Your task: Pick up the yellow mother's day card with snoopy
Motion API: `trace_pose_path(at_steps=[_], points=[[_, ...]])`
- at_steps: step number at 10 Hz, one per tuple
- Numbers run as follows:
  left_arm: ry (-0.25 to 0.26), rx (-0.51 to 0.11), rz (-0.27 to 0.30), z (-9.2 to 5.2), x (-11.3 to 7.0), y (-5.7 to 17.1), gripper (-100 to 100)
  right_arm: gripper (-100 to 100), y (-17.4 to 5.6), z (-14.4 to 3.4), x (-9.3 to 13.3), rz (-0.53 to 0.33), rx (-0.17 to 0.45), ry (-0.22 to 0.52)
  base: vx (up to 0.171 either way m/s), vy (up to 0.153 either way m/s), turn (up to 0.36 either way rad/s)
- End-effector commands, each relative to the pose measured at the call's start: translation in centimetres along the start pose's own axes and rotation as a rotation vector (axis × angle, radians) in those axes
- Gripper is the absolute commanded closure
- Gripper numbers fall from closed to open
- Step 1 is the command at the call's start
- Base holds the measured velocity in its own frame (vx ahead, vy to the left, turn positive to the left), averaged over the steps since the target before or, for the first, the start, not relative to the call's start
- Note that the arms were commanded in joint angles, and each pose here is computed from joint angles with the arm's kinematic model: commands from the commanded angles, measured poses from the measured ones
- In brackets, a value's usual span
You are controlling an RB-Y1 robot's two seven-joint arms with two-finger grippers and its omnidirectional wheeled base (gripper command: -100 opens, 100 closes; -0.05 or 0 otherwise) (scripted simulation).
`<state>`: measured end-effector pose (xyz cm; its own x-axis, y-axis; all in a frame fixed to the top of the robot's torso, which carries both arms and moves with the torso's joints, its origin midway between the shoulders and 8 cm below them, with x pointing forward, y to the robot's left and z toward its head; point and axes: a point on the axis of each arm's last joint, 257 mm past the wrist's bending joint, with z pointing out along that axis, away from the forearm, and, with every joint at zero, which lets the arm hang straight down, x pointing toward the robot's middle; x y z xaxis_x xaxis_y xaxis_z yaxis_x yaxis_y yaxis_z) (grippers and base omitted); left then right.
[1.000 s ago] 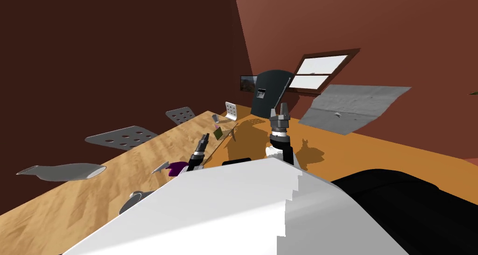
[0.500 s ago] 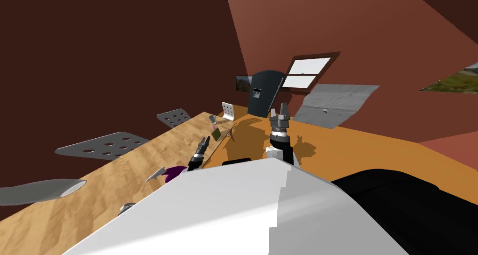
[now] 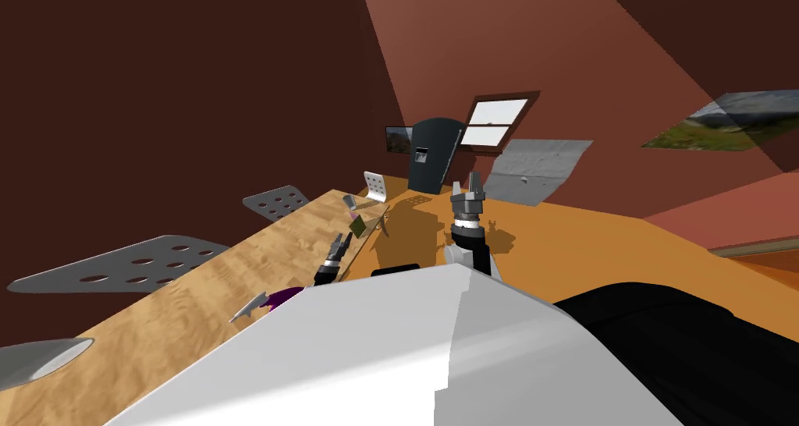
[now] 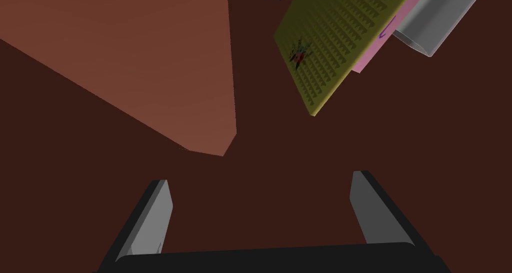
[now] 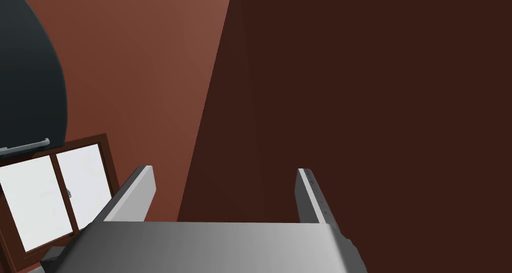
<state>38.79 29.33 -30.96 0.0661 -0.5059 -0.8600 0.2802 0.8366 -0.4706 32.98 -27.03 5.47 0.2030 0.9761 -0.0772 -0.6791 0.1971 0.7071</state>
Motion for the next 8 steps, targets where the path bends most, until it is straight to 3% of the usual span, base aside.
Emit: trace_pose_path(at_steps=[1, 2, 3, 4, 5, 8], points=[[0.018, -0.012, 0.025, -0.6, 0.8, 0.6, -100, 0, 0.0, 0.0, 0.0, 0.0, 0.0, 0.0, -0.006, 0.025, -0.106], [0.034, -0.016, 0.069, -1.0, 1.3, 1.3, -100, 0, 0.0, 0.0, 0.0, 0.0, 0.0, 0.0, -0.005, 0.026, -0.184], [0.042, -0.024, 0.069, -1.2, 1.6, 1.6, -100, 0, 0.0, 0.0, 0.0, 0.0, 0.0, 0.0, -0.005, 0.024, -0.112], [0.053, -0.023, 0.113, -1.5, 2.0, 2.0, -100, 0, 0.0, 0.0, 0.0, 0.0, 0.0, 0.0, -0.004, 0.024, -0.207], [0.066, -0.035, 0.113, -1.9, 2.4, 2.5, -100, 0, 0.0, 0.0, 0.0, 0.0, 0.0, 0.0, -0.001, 0.025, -0.099], [0.103, -0.047, 0.199, -3.0, 3.4, 3.9, -100, 0, 0.0, 0.0, 0.0, 0.0, 0.0, 0.0, -0.006, 0.026, -0.158]])
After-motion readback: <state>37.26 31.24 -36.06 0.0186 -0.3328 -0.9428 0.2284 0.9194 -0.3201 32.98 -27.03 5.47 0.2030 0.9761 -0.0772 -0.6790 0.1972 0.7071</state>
